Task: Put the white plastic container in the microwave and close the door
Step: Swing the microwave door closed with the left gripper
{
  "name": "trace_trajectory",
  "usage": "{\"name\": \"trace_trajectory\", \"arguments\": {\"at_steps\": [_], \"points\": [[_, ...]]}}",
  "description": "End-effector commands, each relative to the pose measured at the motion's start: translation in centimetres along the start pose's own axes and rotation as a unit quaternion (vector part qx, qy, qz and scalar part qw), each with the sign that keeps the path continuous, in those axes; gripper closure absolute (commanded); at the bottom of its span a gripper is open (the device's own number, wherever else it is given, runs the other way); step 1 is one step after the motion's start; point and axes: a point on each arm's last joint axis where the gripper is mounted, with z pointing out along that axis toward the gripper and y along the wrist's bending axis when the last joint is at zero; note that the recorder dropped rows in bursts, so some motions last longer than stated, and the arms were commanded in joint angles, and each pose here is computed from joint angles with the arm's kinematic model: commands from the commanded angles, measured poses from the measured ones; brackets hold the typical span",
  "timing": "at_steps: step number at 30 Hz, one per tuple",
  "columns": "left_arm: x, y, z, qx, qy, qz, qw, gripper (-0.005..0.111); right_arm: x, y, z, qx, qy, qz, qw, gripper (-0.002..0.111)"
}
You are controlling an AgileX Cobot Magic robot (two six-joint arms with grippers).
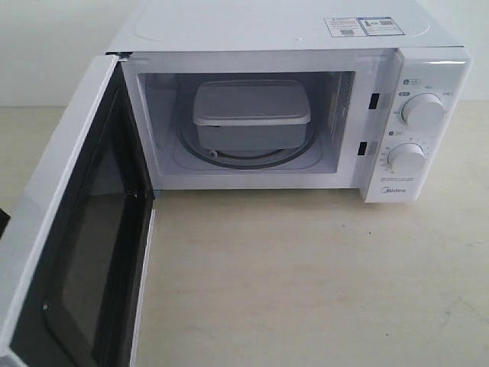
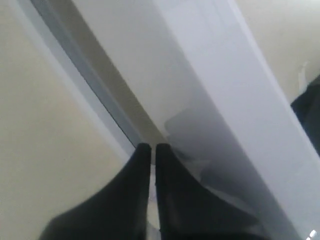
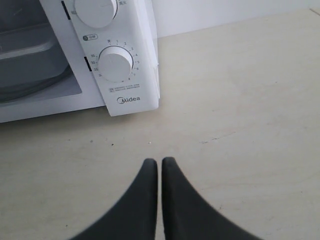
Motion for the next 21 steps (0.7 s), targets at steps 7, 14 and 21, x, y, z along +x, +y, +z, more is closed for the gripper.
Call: {"name": "trace_trajectory", "arguments": {"at_steps": [7,14,21], "points": [[-2.2,-1.5,2.7,0.064,-0.019,0.084,0.994,0.102,-0.1,0.0,0.0,0.002,-0.004,-0.003,1.000,0.108],[-5.8,-1.4,4.2,0.050,-0.068,0.141,0.986,0.102,-0.1,0.0,0.0,0.002,-0.004,-0.003,1.000,0.108],[-10.8,-0.3,5.0,0.035,-0.116,0.177,0.977,0.102,-0.1,0.0,0.0,0.002,-0.005,-0.003,1.000,0.108]]}}
